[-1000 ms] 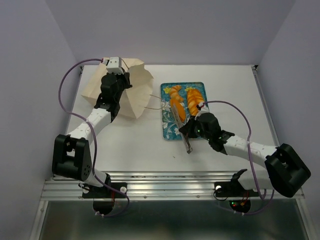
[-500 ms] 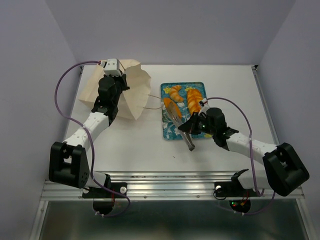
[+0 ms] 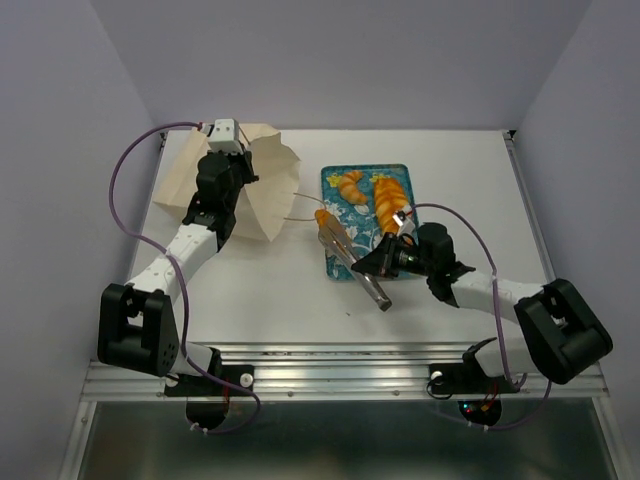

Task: Take the fake bread out of the paper bag
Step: Place the fake bread at the center of the board.

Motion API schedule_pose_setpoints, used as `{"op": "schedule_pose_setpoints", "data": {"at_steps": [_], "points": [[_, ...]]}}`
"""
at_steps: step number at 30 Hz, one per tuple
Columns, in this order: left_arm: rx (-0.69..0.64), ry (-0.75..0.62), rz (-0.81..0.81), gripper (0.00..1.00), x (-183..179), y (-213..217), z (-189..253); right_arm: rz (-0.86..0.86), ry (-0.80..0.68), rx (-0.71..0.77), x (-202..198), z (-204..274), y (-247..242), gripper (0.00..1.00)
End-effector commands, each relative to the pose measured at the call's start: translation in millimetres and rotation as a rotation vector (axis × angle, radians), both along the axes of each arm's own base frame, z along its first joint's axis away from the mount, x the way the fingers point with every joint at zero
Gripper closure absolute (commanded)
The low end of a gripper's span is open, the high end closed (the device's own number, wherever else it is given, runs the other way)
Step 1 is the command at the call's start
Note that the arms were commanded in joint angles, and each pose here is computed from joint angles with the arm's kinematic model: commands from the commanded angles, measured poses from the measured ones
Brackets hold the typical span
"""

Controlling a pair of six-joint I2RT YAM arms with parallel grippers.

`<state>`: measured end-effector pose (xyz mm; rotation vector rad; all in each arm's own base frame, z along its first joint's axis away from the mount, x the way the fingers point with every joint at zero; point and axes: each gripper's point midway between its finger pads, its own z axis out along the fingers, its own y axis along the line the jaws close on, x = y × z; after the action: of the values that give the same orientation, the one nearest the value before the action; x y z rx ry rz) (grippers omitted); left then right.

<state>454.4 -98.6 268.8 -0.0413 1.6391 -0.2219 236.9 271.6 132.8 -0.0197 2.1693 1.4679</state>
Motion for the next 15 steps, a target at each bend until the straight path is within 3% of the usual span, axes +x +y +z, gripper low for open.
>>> {"op": "schedule_pose_setpoints", "data": {"at_steps": [1, 15], "points": [[-0.015, -0.081, 0.017, 1.00, 4.6, 5.7, 35.2, 0.059, -0.029, 0.114, 3.8, 15.4, 8.7, 0.99], [-0.012, -0.064, 0.008, 1.00, 5.9, 6.1, 26.8, -0.139, 0.104, 0.103, 43.4, -19.1, -35.4, 0.99]]}}
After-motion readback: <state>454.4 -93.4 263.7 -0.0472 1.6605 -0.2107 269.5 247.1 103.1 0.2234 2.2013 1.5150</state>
